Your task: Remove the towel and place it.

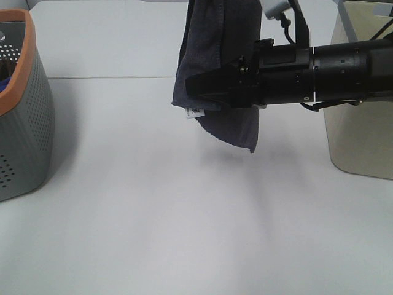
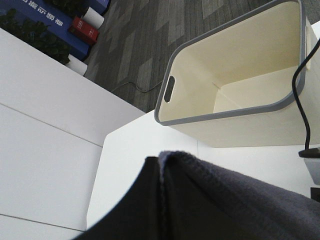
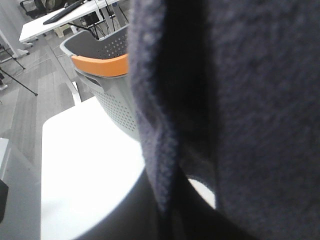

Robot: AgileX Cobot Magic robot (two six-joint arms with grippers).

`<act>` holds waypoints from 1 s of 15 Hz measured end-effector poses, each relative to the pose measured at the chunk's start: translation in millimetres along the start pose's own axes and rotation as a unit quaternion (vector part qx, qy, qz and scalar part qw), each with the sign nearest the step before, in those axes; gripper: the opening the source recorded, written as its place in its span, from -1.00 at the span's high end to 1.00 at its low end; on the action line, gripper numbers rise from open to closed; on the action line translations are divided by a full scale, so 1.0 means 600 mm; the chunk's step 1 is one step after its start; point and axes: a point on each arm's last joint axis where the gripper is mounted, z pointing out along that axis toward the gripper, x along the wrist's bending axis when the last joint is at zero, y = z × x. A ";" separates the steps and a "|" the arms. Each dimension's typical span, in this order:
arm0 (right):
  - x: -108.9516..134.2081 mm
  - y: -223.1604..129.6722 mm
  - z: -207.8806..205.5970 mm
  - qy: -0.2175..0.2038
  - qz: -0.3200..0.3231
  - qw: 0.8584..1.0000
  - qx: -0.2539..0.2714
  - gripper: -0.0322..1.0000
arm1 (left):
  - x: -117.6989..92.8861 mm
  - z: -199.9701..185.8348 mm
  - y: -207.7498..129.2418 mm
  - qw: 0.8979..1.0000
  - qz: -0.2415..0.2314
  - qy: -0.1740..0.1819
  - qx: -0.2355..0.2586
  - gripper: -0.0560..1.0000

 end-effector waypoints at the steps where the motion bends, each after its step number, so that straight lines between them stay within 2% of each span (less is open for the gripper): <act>1: 0.005 0.007 -0.005 -0.001 0.024 1.000 -0.003 0.89 | 0.001 0.000 -0.005 1.000 -0.002 0.002 0.015 0.89; 4: 0.032 0.026 -0.034 -0.008 0.051 0.998 0.023 0.89 | -0.002 0.003 -0.026 0.997 -0.022 -0.003 0.078 0.89; 7: 0.062 0.037 -0.067 -0.023 0.047 0.996 0.072 0.89 | -0.004 0.012 -0.045 0.992 -0.044 -0.004 0.119 0.89; 10: 0.080 0.060 -0.104 -0.068 0.017 0.989 0.129 0.89 | -0.008 0.010 -0.057 0.984 -0.083 -0.009 0.158 0.89; 12: 0.081 0.103 -0.135 -0.135 -0.026 0.977 0.161 0.89 | -0.010 0.005 -0.070 0.969 -0.139 0.000 0.202 0.89; 13: 0.076 0.122 -0.148 -0.171 -0.046 0.968 0.176 0.89 | -0.008 0.002 -0.076 0.960 -0.169 0.016 0.224 0.89; 14: 0.067 0.143 -0.165 -0.221 -0.074 0.951 0.204 0.89 | -0.004 -0.001 -0.085 0.941 -0.226 0.051 0.247 0.89; 15: 0.067 0.143 -0.165 -0.221 -0.074 0.951 0.204 0.89 | -0.004 -0.001 -0.085 0.941 -0.226 0.051 0.247 0.89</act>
